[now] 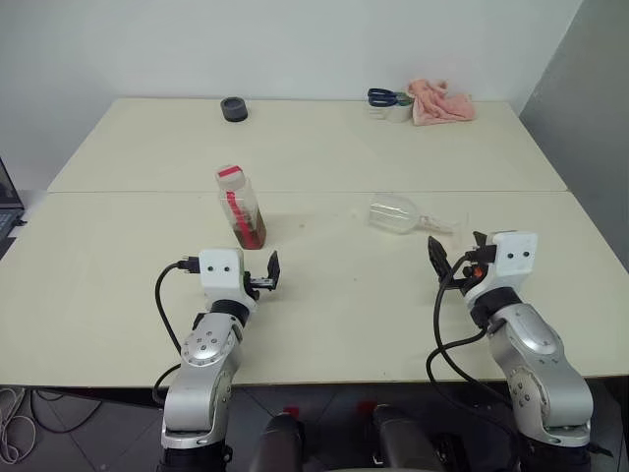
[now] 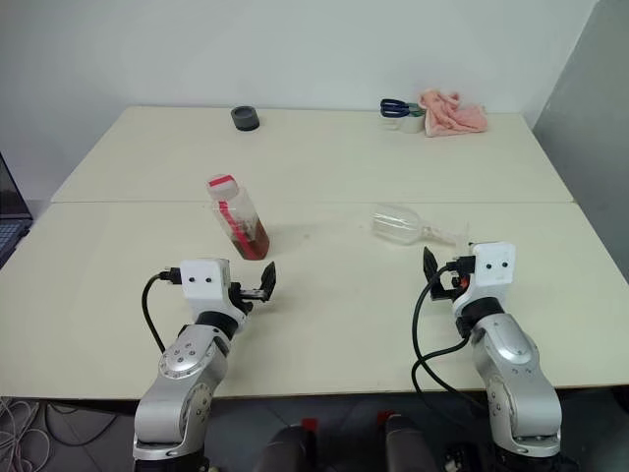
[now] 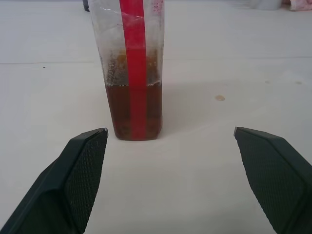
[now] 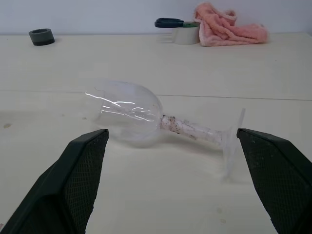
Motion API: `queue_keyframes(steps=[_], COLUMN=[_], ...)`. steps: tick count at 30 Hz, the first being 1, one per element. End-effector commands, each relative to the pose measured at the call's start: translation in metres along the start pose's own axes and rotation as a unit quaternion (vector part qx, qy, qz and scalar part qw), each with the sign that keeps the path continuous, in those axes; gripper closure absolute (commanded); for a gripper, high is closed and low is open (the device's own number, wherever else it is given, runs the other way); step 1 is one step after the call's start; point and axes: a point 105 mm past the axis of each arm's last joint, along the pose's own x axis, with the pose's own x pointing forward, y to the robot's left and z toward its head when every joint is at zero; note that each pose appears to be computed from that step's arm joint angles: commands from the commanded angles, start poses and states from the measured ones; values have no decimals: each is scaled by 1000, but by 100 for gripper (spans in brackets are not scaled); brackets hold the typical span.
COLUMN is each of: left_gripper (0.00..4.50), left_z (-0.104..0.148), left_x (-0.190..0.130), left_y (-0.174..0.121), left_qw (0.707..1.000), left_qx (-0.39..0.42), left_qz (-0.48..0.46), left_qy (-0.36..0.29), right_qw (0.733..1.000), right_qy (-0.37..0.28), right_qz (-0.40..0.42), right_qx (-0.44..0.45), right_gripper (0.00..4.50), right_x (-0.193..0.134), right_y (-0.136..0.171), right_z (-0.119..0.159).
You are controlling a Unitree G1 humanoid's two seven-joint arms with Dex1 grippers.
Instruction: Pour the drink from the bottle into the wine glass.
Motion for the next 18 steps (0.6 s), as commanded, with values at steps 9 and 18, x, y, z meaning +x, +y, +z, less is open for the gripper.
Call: queue_keyframes(steps=[9, 18], left_gripper=[2, 2], left_z=[15, 15], left_x=[0, 1], left_y=[1, -1], left_qw=[999, 999], left_qx=[6, 2], left_qz=[0, -3], left_qy=[-32, -33], right_qw=[1000, 1000], right_qy=[-24, -25], right_qz=[-6, -1], right_qx=[-4, -5], right_gripper=[0, 0], right_x=[-2, -1], right_y=[0, 2], right_z=[11, 12])
